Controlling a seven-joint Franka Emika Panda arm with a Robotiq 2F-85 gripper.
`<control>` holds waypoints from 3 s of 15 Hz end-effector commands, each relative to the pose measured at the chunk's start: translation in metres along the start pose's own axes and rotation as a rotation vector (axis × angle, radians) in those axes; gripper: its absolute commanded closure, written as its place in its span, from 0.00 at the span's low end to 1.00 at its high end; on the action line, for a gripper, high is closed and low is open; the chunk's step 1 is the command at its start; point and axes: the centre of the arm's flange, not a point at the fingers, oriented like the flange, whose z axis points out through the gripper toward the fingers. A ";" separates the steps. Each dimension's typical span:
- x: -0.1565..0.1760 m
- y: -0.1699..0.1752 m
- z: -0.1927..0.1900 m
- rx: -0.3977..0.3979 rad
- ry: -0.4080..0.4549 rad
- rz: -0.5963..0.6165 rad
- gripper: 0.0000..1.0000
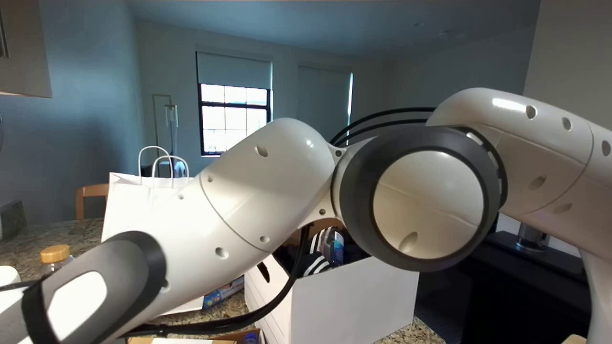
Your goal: Pick up two empty bottles and place them in the white storage box
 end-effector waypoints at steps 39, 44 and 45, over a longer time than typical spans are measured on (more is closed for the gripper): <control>-0.039 0.020 -0.026 -0.017 0.109 0.016 0.00; -0.043 0.018 -0.028 -0.023 0.081 0.037 0.11; -0.046 0.022 -0.025 -0.036 0.081 0.046 0.15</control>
